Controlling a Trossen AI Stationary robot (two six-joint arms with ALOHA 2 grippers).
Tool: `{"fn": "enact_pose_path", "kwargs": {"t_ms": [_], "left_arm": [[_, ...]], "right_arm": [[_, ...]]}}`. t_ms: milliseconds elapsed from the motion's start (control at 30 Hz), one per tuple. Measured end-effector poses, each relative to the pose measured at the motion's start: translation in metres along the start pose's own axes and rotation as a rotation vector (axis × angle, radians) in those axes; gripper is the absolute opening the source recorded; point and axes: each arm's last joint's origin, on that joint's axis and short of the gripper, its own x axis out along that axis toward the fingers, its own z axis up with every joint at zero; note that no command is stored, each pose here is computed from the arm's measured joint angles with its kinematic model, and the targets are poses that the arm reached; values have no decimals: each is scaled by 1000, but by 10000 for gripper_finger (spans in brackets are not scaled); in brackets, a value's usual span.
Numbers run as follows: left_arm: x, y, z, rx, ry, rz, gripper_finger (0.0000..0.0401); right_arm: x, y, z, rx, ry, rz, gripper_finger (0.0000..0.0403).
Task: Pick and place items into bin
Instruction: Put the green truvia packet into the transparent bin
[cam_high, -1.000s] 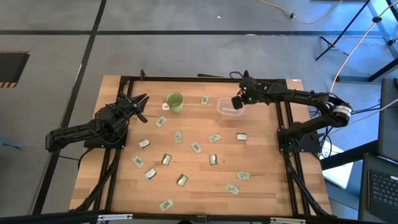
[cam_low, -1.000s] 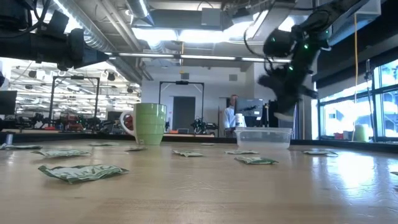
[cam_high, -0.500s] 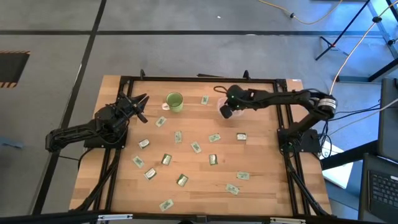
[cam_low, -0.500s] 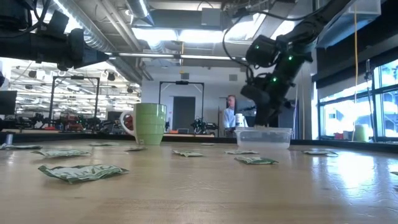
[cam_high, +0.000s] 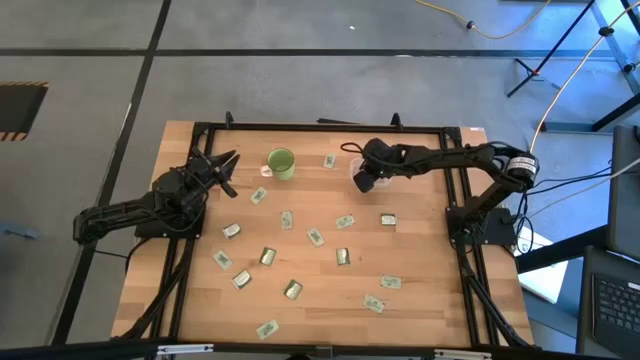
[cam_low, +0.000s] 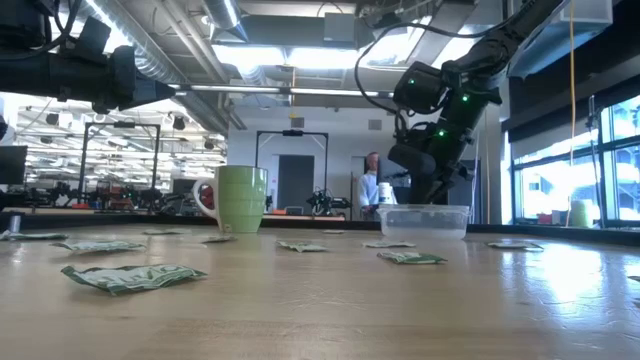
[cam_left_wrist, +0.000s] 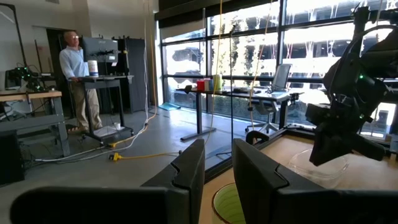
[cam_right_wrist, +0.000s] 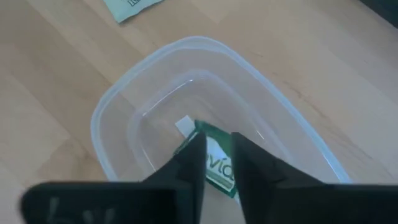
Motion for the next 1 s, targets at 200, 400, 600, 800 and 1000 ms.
{"fn": "enact_pose_path", "kwargs": {"t_ms": [200,400,600,800,1000], "left_arm": [[0,0,0,0,0,0,77],[0,0,0,0,0,1,77],[0,0,-1,3,6,0,77],[0,0,-4,21,37,-2,77],[0,0,-5,24,44,-3,77]], "right_arm": [[-14,6,27,-27,-91,14,128],[-41,21,63,-161,-192,54,132],[-72,42,60,-272,10,89,132],[-92,64,17,-250,310,28,132],[-85,78,-34,-132,439,-68,132]]}}
